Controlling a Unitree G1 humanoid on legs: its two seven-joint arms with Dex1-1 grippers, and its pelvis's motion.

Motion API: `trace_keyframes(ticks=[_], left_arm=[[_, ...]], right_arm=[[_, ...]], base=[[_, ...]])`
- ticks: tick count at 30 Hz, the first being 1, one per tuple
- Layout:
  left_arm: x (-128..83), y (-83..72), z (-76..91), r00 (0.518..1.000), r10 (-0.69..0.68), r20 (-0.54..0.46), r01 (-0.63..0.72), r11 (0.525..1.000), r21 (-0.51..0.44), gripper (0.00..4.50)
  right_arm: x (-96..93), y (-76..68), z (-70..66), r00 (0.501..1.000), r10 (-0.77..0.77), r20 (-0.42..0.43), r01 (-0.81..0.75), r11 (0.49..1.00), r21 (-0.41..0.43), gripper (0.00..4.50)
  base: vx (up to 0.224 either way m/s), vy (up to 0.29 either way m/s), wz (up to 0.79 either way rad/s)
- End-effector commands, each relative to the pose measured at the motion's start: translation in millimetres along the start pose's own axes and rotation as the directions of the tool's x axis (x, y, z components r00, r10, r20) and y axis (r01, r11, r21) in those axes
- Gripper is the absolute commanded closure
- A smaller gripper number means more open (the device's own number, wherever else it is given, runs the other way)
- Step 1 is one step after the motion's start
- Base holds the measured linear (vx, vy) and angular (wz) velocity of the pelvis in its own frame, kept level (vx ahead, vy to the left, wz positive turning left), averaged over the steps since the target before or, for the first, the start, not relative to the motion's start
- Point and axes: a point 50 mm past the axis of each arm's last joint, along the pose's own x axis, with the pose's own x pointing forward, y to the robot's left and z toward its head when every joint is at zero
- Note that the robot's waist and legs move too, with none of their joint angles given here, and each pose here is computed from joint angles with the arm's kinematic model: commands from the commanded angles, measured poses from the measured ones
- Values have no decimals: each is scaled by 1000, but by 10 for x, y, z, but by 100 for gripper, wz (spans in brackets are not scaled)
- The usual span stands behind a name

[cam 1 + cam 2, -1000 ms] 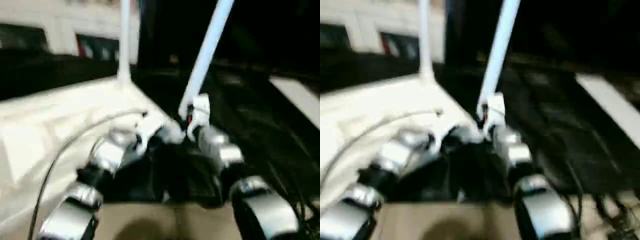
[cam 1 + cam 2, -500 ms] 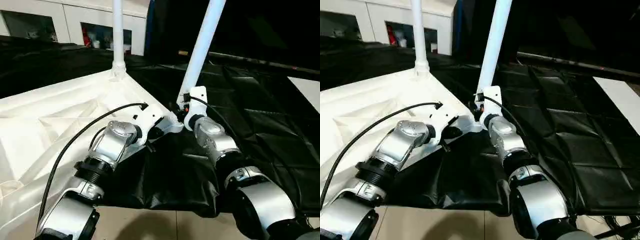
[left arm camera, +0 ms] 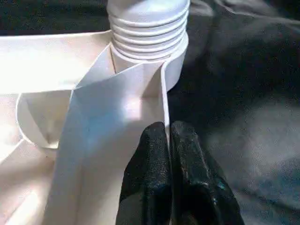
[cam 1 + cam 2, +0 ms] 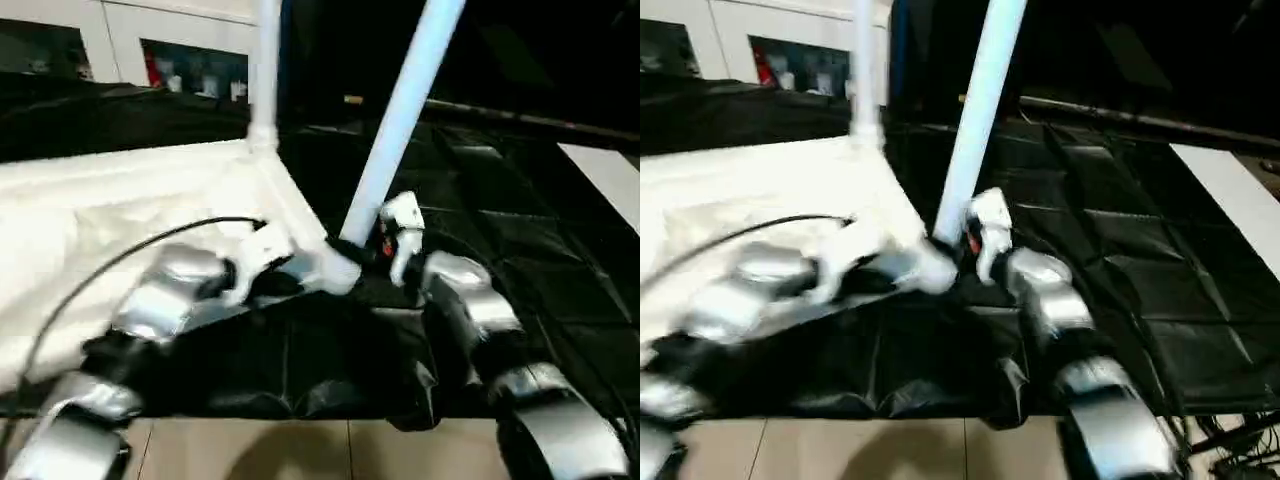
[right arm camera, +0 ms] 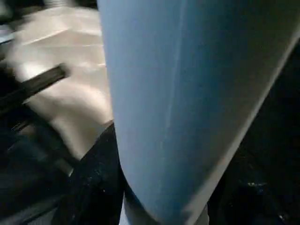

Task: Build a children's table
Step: Rotate leg to tighten

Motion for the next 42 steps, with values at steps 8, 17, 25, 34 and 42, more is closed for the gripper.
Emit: trace_keyframes(ticks=[8, 17, 25, 34, 42], left_arm=[[-61, -151, 209, 972, -226, 70, 215, 967, 139, 450], [90, 8, 287, 996, 27, 90, -30, 999, 27, 450], [391, -68, 470, 975, 209, 71, -201, 973, -113, 450], [471, -51, 485, 956, 290, 45, -282, 951, -128, 450], [421, -17, 465, 954, 295, 48, -288, 950, -116, 450]], right_arm=[[-408, 145, -545, 954, 179, -242, -151, 980, 130, 262], [-251, -105, -573, 932, -248, -266, 279, 957, 84, 262], [-80, -233, -588, 731, -598, -328, 666, 730, 154, 262], [160, -115, -530, 734, -594, -330, 662, 734, 152, 262], [289, -1, -467, 855, -448, -261, 497, 852, 163, 192]], base=[[0, 0, 0], [0, 0, 0], [0, 0, 0], [0, 0, 0], [0, 0, 0]])
